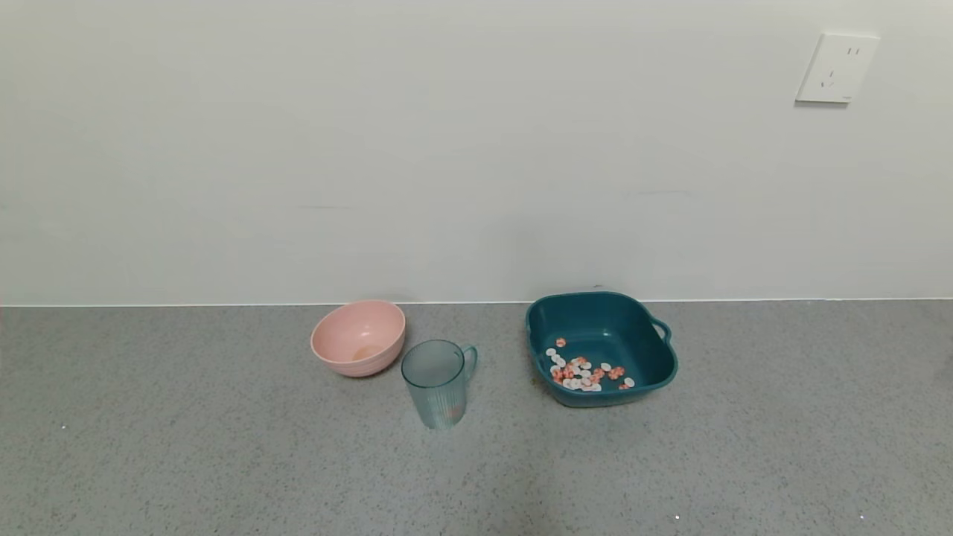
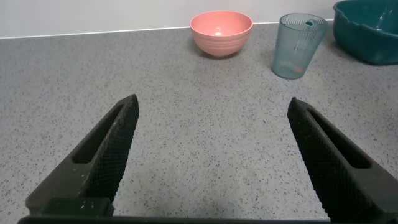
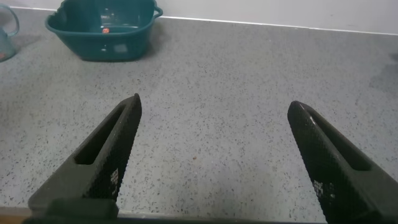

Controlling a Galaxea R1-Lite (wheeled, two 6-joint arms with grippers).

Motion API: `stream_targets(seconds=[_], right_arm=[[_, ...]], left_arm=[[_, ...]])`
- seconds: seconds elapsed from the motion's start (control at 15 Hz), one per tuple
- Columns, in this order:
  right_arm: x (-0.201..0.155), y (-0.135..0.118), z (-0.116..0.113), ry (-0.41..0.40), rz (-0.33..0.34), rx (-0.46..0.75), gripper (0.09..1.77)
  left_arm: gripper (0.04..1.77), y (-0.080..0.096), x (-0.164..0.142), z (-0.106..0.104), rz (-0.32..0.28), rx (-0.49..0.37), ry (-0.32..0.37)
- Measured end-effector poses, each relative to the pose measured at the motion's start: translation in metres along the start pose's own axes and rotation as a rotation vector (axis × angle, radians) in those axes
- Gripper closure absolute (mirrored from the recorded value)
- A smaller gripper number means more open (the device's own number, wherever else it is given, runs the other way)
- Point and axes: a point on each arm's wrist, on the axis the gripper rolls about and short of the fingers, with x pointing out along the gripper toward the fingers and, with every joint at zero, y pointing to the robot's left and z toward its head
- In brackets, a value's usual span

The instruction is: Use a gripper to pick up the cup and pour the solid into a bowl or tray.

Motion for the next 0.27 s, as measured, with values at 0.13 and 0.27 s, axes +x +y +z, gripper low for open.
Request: stream_targets(seconds=[0.13,0.27], right_arm=[[0.0,0.0,0.0,0.0,0.0,0.0,0.15],[0.0,0.0,-0.0001,0.001,0.0,-0.001,0.15]], left_arm=[[0.09,0.0,0.0,-0.0002,0.0,-0.002,0.001],[0.09,0.0,0.0,-0.0002,0.0,-0.003,0.001]])
